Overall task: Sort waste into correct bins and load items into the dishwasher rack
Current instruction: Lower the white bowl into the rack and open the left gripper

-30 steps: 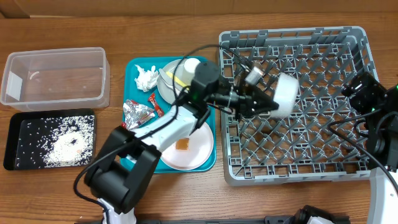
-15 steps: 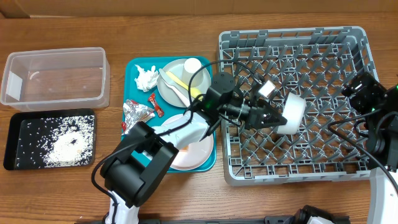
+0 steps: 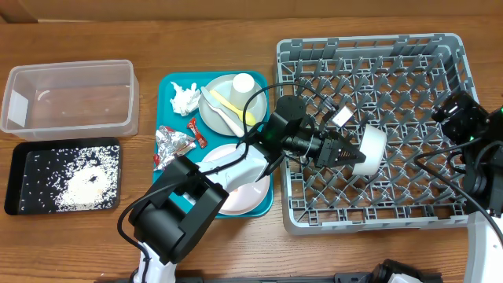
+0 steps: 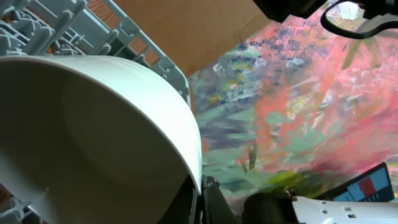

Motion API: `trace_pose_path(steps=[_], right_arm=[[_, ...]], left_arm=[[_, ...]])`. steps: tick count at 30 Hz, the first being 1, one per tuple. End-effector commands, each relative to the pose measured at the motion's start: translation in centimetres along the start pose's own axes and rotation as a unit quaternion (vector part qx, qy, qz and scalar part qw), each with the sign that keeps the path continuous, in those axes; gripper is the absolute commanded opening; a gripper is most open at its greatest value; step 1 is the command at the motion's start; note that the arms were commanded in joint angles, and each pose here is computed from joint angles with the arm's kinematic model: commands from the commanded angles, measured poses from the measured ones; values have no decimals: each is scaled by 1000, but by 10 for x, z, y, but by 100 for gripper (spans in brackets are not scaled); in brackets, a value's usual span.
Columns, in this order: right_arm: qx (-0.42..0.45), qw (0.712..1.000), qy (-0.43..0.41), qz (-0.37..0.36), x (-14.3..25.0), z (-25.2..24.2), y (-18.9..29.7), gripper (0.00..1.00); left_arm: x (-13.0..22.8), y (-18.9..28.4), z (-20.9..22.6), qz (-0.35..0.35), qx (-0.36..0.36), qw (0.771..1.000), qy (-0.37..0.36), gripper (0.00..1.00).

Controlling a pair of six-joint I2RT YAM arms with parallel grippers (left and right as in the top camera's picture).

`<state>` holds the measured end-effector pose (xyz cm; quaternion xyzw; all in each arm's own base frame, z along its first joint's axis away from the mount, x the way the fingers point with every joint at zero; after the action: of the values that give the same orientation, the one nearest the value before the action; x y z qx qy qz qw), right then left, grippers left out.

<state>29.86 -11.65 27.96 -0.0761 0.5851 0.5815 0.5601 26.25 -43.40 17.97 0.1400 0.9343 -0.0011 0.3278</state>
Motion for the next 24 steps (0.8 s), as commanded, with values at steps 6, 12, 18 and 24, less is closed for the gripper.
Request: trace_pose_path(steps=[6,12,18,24], right_arm=[[0,1000,-5,-16,-11,2,6,100],[0,1000,-5,-16,-11,2,6,100],[0,1000,-5,-16,-11,2,6,100],[0,1000,-5,-16,-11,2,6,100]], left_arm=[[-2,6,17,-6,-26,999,37,13],[-14,33,27,-20,-29,997,65,10],[-24,62,34,-29,-25,996,82,11],[-38,75,18,-40,-21,998,53,26]])
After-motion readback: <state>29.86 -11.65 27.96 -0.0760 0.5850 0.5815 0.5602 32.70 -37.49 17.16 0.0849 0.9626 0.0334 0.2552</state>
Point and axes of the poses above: each gripper's point midway between its finger pads, its own y axis back along the fingers, its own z axis along the line the jaws close on, x = y × z, the point moved 1 cm from there along y, back along the fingers
